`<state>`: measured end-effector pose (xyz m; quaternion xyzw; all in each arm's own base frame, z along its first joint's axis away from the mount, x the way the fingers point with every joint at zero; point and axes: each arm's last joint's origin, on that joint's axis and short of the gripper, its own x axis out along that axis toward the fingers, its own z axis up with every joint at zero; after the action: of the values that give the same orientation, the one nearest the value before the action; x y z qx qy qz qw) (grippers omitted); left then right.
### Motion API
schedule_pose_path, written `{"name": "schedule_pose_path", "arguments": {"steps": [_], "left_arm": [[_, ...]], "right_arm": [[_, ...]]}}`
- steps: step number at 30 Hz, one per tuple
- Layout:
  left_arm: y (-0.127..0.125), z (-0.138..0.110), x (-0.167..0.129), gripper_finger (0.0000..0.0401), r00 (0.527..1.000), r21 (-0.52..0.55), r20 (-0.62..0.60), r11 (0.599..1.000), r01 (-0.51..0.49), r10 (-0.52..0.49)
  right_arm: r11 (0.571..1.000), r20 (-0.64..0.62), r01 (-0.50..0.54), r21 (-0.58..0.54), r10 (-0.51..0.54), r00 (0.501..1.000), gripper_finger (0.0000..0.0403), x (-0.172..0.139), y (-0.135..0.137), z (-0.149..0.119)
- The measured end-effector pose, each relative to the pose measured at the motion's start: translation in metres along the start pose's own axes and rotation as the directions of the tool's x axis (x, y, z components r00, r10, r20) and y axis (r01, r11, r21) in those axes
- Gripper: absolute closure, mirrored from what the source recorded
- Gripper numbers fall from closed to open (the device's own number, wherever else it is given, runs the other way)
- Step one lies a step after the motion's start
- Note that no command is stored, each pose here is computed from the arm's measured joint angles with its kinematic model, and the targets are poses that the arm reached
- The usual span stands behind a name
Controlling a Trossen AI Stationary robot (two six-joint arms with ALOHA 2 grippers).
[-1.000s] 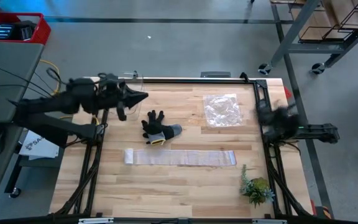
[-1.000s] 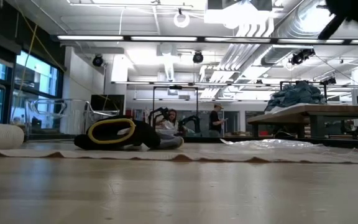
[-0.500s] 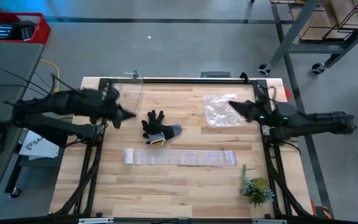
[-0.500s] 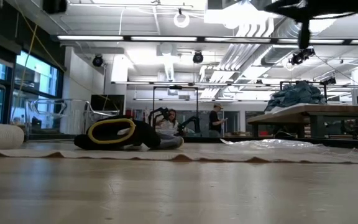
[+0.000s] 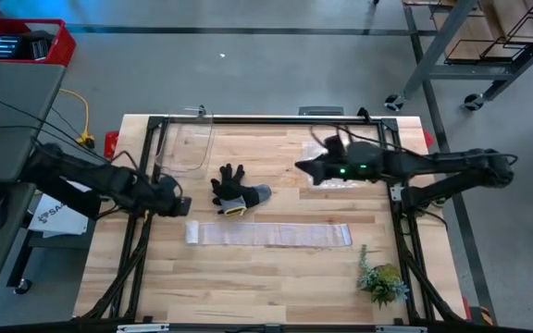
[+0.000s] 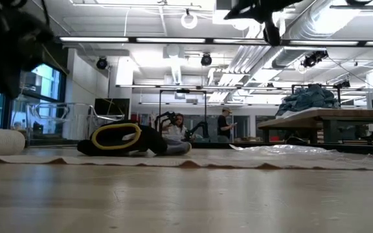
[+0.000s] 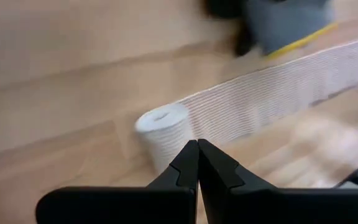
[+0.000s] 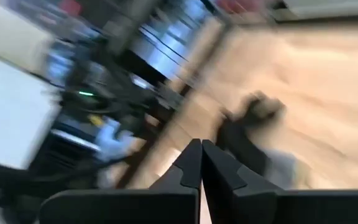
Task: Roll bandage
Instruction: Roll the white-brown bandage
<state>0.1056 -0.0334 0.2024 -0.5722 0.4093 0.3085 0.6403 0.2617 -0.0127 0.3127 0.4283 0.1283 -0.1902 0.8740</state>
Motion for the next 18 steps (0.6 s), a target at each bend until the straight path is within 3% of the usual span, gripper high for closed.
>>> {"name": "schedule_pose_path", "arguments": {"steps": [3, 9, 12, 15, 18], "left_arm": [[0.008, -0.007, 0.009, 0.0401, 0.999, -0.017, -0.040, 0.999, -0.027, 0.026], [0.013, -0.021, 0.013, 0.0401, 0.996, -0.108, -0.010, 0.990, -0.086, 0.085], [0.015, -0.032, 0.026, 0.0401, 0.988, -0.160, -0.011, 0.975, -0.155, 0.155], [0.008, -0.043, 0.041, 0.0401, 0.995, -0.228, 0.009, 0.969, -0.094, 0.099], [0.009, -0.044, 0.051, 0.0401, 0.985, -0.250, 0.043, 0.956, -0.153, 0.169]], "right_arm": [[0.988, -0.117, 0.154, -0.029, -0.157, 0.981, 0.0402, 0.006, -0.003, -0.004], [0.948, -0.236, 0.294, -0.119, -0.315, 0.919, 0.0402, 0.001, -0.011, -0.009], [0.937, -0.272, 0.323, -0.131, -0.348, 0.897, 0.0402, 0.002, -0.022, -0.013], [0.936, -0.306, 0.326, -0.134, -0.352, 0.885, 0.0402, 0.006, -0.033, -0.018], [0.941, -0.315, 0.306, -0.145, -0.337, 0.887, 0.0403, 0.009, -0.037, -0.020]]}}
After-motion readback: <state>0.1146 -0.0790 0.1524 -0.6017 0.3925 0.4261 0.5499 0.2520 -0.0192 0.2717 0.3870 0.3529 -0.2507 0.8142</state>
